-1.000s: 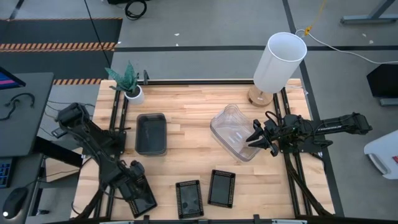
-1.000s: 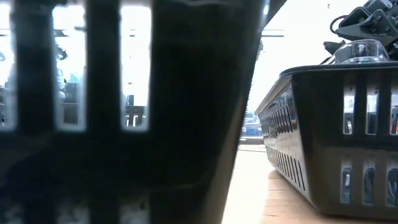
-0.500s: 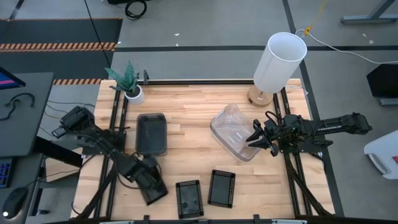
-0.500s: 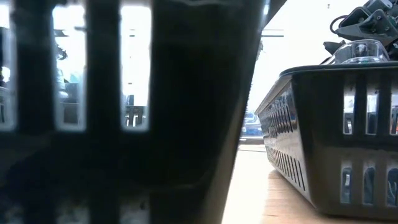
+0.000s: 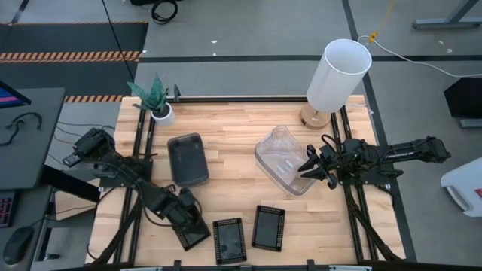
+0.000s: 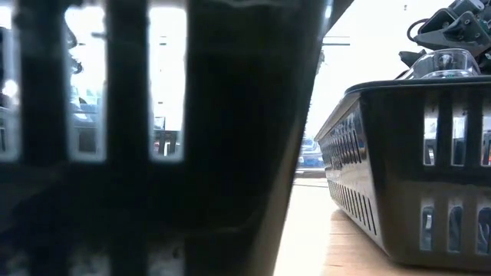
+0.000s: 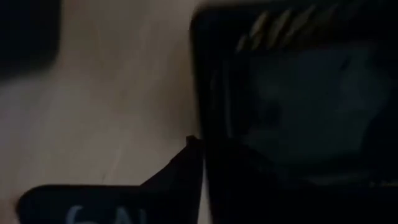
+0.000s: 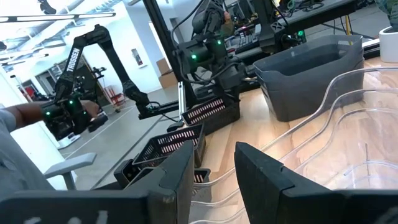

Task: Stack baskets by color
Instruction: Adjust the black bin on the table, then stack the middle black bin on top of the left black bin, then stack the right black bin on top of the left black bin

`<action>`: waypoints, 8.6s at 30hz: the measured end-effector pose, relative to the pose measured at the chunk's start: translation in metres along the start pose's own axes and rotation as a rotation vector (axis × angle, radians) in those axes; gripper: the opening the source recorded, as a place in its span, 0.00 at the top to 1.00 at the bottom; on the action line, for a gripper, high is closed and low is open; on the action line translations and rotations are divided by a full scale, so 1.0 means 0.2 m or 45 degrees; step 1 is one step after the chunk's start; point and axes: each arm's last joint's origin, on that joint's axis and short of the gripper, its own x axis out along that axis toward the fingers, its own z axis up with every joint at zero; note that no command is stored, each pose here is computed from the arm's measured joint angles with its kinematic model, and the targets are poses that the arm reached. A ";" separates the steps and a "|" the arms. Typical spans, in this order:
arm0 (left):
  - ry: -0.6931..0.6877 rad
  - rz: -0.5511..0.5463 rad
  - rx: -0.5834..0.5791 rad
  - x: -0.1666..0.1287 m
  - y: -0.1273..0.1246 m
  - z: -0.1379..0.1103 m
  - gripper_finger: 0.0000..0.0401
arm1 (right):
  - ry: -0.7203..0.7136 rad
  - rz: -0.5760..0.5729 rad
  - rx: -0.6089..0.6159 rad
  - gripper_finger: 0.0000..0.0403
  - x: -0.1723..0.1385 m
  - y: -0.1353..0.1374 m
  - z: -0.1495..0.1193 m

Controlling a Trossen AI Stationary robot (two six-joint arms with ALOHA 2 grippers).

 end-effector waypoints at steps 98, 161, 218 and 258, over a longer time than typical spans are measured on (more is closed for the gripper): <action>-0.158 0.139 -0.069 -0.62 -0.10 0.13 0.99 | 0.011 -0.004 0.004 0.70 0.01 0.00 0.00; -1.165 -0.284 0.475 0.03 -0.39 1.01 0.65 | 0.006 -0.002 0.002 0.70 0.01 0.00 0.00; -0.355 -0.211 0.172 -0.66 -0.32 0.51 0.99 | 0.001 0.000 0.000 0.70 0.01 0.00 0.00; -0.242 0.124 -0.159 -0.27 -0.27 -0.09 0.85 | 0.002 -0.001 0.001 0.70 0.01 0.00 0.00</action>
